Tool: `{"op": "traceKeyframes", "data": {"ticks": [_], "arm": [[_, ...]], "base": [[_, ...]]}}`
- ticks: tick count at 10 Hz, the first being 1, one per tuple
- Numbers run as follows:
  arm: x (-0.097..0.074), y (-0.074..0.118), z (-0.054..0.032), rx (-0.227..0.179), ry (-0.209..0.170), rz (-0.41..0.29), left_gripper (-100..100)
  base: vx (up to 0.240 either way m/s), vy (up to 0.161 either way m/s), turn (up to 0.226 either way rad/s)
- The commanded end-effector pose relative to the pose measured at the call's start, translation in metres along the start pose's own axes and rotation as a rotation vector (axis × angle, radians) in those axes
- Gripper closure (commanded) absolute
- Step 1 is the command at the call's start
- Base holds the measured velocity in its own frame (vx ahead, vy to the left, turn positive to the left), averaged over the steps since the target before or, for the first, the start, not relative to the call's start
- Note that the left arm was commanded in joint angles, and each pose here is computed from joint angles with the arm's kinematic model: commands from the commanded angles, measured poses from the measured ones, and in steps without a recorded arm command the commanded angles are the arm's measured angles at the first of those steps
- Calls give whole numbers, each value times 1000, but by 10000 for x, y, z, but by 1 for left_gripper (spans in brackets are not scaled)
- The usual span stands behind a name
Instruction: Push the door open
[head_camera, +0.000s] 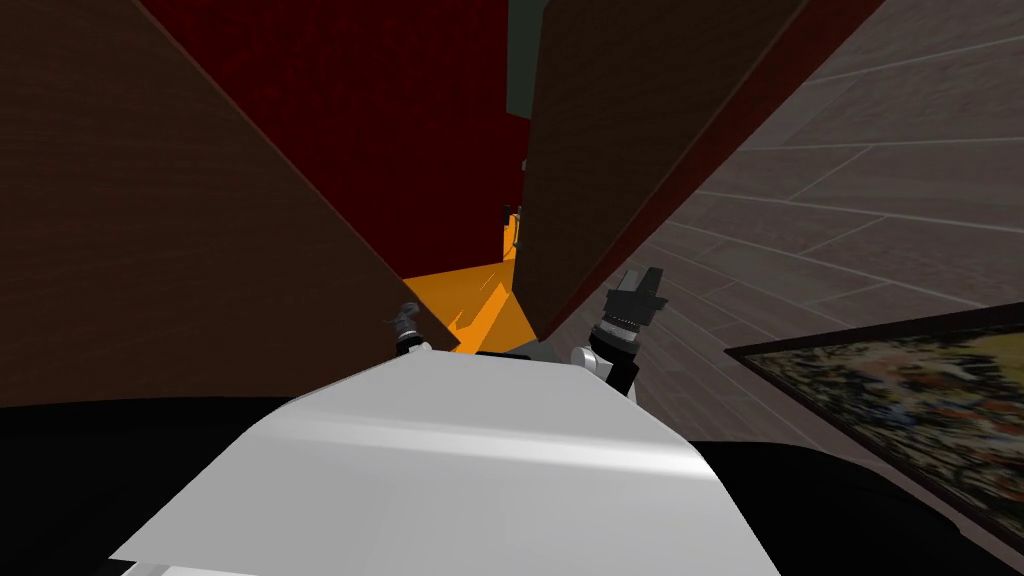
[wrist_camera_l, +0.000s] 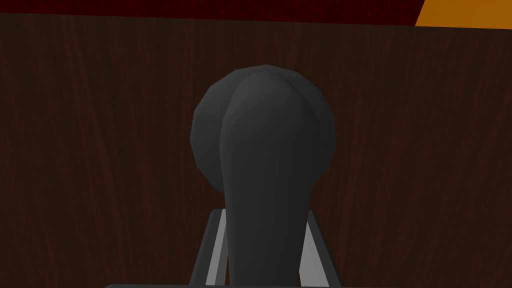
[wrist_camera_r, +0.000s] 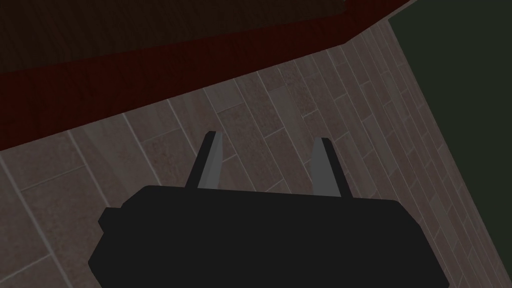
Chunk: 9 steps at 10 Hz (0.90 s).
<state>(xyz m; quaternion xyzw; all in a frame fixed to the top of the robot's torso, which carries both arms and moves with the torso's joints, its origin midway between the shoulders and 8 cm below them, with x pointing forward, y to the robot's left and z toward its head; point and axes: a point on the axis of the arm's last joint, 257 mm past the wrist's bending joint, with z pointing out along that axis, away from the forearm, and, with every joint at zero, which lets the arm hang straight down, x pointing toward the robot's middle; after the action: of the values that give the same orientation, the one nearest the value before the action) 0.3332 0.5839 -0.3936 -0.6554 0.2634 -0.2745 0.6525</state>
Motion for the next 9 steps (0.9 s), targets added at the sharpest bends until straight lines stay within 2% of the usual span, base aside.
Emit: {"op": "traceKeyframes", "data": {"ticks": [1, 4, 5, 6, 9], "arm": [[-185, -38, 6, 8, -43, 7, 100], [-383, -37, -25, 6, -96, 9, 100], [-383, -37, -25, 6, -96, 9, 100], [-519, -36, -52, 4, -131, 11, 100], [-769, -36, -109, 1, -196, 14, 100]], "base": [[145, 51, -41], [133, 50, -23], [93, 40, -8], [116, 52, -45], [171, 54, -28]]}}
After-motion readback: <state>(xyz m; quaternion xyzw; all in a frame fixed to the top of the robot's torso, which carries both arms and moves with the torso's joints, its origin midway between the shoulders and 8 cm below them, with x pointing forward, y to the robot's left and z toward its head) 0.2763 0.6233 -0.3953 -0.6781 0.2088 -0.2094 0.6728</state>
